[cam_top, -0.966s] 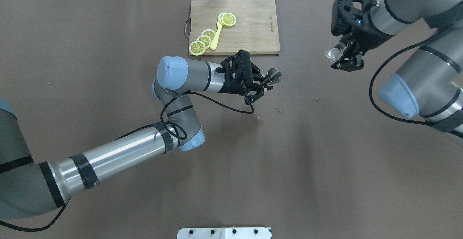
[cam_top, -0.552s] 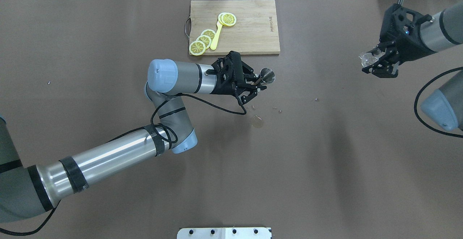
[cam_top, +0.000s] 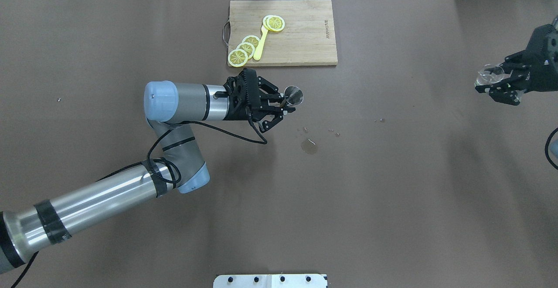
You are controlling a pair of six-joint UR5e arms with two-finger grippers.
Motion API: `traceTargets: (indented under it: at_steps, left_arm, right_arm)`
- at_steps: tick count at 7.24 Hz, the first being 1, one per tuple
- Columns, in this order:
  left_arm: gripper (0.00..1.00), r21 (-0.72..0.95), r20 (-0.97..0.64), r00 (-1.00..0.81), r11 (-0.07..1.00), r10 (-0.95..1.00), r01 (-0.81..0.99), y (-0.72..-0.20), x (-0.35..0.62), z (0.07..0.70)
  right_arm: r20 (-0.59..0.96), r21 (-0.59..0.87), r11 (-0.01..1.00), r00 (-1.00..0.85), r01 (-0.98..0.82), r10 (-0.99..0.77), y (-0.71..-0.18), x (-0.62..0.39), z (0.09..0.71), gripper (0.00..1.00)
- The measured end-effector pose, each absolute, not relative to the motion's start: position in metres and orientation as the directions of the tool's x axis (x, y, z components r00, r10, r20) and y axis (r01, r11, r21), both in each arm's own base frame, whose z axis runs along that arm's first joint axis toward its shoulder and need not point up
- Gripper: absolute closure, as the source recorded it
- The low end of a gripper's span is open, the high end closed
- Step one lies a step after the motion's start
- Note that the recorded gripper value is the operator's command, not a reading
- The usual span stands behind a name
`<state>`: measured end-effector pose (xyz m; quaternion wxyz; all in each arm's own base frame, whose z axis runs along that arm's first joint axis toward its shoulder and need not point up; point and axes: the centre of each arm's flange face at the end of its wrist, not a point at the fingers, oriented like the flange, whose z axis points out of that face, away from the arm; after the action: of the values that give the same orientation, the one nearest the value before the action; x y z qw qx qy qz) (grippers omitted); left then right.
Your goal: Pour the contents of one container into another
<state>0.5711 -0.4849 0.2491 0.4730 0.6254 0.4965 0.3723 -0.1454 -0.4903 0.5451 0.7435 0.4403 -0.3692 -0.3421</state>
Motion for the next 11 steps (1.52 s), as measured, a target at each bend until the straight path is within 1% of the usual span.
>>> traceTargets:
  at_steps: [1,3,7,11]
  left_arm:
    - [1.00,0.960,-0.006,0.234,-0.059,0.972,0.273,-0.477,0.557,0.263]
    - [1.00,0.957,-0.010,0.248,-0.063,0.969,0.284,-0.460,0.525,0.290]
    - [1.00,0.938,-0.082,0.300,-0.028,0.950,0.345,-0.409,0.443,0.356]
    - [1.00,0.931,-0.219,0.455,0.046,0.863,0.361,-0.339,0.376,0.430]
  right_arm:
    - [0.253,0.916,0.375,0.522,0.141,-0.814,-0.481,-0.135,0.576,1.00]
    - [0.300,0.917,0.394,0.549,0.060,-0.780,-0.472,-0.127,0.613,1.00]
    - [0.302,0.927,0.374,0.593,-0.002,-0.746,-0.471,-0.121,0.647,1.00]
    - [0.356,0.915,0.396,0.602,-0.071,-0.715,-0.469,-0.121,0.673,1.00]
